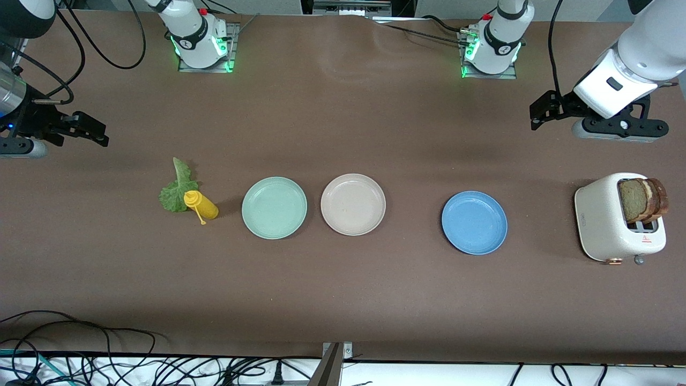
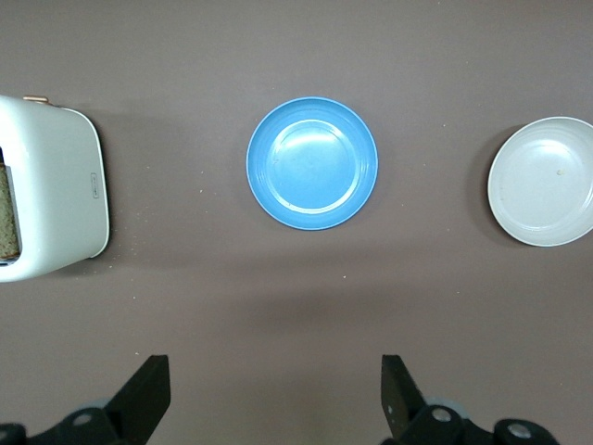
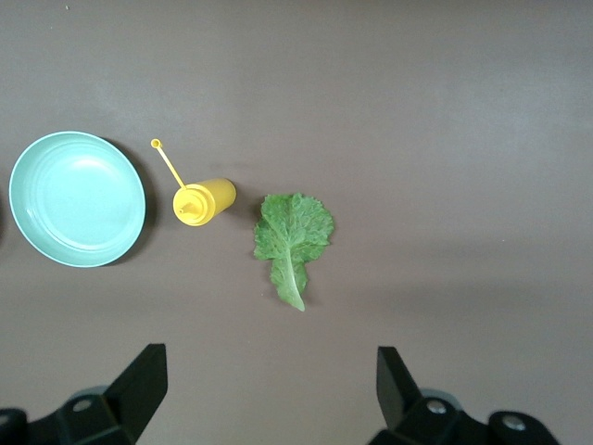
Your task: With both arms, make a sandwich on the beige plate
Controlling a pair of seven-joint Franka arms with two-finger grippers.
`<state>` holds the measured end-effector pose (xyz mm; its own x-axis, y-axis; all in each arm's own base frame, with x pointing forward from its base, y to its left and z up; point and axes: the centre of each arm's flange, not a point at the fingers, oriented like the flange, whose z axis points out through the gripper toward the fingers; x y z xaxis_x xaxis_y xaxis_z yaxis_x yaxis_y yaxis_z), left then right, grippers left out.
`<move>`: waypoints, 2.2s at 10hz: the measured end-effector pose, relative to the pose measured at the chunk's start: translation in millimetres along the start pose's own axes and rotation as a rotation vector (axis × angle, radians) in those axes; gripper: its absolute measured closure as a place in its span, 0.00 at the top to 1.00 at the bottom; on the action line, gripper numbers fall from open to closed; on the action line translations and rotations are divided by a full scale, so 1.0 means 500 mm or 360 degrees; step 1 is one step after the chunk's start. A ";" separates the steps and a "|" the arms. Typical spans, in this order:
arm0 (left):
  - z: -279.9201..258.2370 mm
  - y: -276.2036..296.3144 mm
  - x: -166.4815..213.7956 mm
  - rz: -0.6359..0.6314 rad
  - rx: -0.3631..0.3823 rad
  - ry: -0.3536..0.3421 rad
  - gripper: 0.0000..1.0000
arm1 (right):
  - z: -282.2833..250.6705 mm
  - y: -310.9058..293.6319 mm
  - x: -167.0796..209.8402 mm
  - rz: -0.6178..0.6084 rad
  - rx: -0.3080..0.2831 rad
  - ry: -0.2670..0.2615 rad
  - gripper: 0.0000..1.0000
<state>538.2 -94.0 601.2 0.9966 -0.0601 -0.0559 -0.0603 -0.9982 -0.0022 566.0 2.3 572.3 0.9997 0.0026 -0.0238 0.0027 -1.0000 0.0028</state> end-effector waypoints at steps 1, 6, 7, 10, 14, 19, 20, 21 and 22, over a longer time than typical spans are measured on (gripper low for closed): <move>0.000 0.000 0.000 0.0000 0.0000 0.0000 1.00 | 0.000 0.000 0.000 0.0000 0.0000 0.0000 1.00; 0.000 0.000 -0.001 0.0000 0.0000 -0.0004 1.00 | 0.000 0.006 0.000 0.0008 0.0000 0.0000 1.00; 0.001 0.000 -0.001 0.0000 0.0000 -0.0004 1.00 | 0.000 0.008 0.000 0.0011 0.0000 0.0000 1.00; 0.001 -0.001 -0.001 -0.0001 0.0001 -0.0006 1.00 | 0.000 0.009 0.000 0.0012 0.0000 -0.0001 1.00; 0.001 -0.001 -0.001 -0.0001 0.0001 -0.0006 1.00 | 0.003 0.009 0.000 0.0012 0.0000 -0.0009 1.00; 0.001 -0.001 -0.001 -0.0001 0.0001 -0.0006 1.00 | 0.023 0.010 0.007 0.0013 0.0007 -0.0044 1.00; 0.001 -0.001 -0.001 -0.0001 0.0001 -0.0006 1.00 | 0.026 0.010 0.009 0.0013 0.0008 -0.0048 1.00; 0.001 -0.001 -0.001 -0.0001 0.0001 -0.0006 1.00 | 0.029 0.010 0.010 0.0014 0.0013 -0.0052 1.00; 0.001 -0.001 -0.001 -0.0001 0.0001 -0.0006 1.00 | 0.030 0.009 0.010 0.0014 0.0020 -0.0054 1.00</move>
<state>537.9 -93.4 600.7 0.9965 -0.0591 -0.0596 -0.0594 -0.9982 -0.0026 570.8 -2.2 557.3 0.9983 -0.0063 -0.0575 -0.0068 -0.9999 -0.0096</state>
